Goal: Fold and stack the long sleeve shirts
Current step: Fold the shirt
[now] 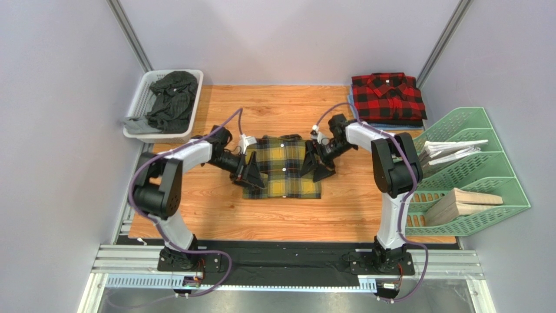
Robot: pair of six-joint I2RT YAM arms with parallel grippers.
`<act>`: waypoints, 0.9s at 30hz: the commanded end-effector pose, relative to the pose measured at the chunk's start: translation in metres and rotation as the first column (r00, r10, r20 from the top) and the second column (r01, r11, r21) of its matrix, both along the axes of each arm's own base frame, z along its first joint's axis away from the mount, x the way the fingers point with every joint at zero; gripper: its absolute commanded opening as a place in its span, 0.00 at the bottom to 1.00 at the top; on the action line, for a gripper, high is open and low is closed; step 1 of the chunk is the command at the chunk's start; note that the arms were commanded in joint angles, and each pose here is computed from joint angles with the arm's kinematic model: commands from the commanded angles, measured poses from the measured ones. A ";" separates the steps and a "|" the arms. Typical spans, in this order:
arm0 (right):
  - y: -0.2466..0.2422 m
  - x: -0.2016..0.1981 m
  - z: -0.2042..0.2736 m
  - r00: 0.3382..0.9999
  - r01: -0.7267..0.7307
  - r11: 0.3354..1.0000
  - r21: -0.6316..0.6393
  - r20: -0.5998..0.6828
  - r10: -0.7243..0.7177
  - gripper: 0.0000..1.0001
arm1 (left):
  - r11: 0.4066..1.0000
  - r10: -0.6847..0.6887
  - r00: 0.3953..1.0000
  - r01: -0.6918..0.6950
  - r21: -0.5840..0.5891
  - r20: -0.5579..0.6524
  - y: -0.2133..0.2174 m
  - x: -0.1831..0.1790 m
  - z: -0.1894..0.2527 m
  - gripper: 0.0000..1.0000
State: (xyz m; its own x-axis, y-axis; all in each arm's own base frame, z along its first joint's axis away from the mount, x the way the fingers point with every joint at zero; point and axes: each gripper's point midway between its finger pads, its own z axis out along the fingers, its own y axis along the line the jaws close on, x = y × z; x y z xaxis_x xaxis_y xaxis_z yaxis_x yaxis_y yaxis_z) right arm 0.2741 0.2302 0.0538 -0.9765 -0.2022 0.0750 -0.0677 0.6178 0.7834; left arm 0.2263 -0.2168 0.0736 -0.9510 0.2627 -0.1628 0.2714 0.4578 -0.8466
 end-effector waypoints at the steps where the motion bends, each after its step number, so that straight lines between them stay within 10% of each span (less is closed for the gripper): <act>1: -0.016 0.054 0.044 0.931 -0.048 0.980 -0.195 0.346 0.114 0.78 | 0.999 -0.004 0.938 0.018 -0.038 0.347 0.012 0.028 0.066 0.99; 9: 0.031 0.096 0.030 0.785 -0.127 0.888 -0.442 0.503 0.363 0.61 | 0.969 0.139 0.840 -0.224 0.103 0.524 0.045 0.128 0.091 0.99; 17: 0.089 0.083 -0.021 0.692 -0.353 0.798 -0.488 0.438 0.574 0.66 | 0.879 0.359 0.770 -0.470 0.087 0.527 0.110 0.165 0.108 0.99; 25: 0.063 -0.020 0.008 0.040 -0.836 0.350 -0.422 0.590 0.807 0.73 | 0.905 0.275 0.830 -0.394 0.161 0.485 0.126 0.133 0.091 0.99; 27: 0.060 -0.022 0.026 0.017 -0.839 0.371 -0.397 0.663 0.748 0.75 | 0.937 0.223 0.867 -0.317 0.146 0.446 0.112 0.128 0.079 0.99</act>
State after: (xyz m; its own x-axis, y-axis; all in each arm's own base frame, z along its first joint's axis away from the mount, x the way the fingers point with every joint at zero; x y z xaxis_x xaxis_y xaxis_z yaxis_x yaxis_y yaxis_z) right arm 0.2876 0.3095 0.0393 -0.1478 -0.9186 -0.3665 -0.9684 0.0591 0.2425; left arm 0.3681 -0.0870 0.1536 -0.8413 -0.0199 -0.5402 0.3249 0.7801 -0.5347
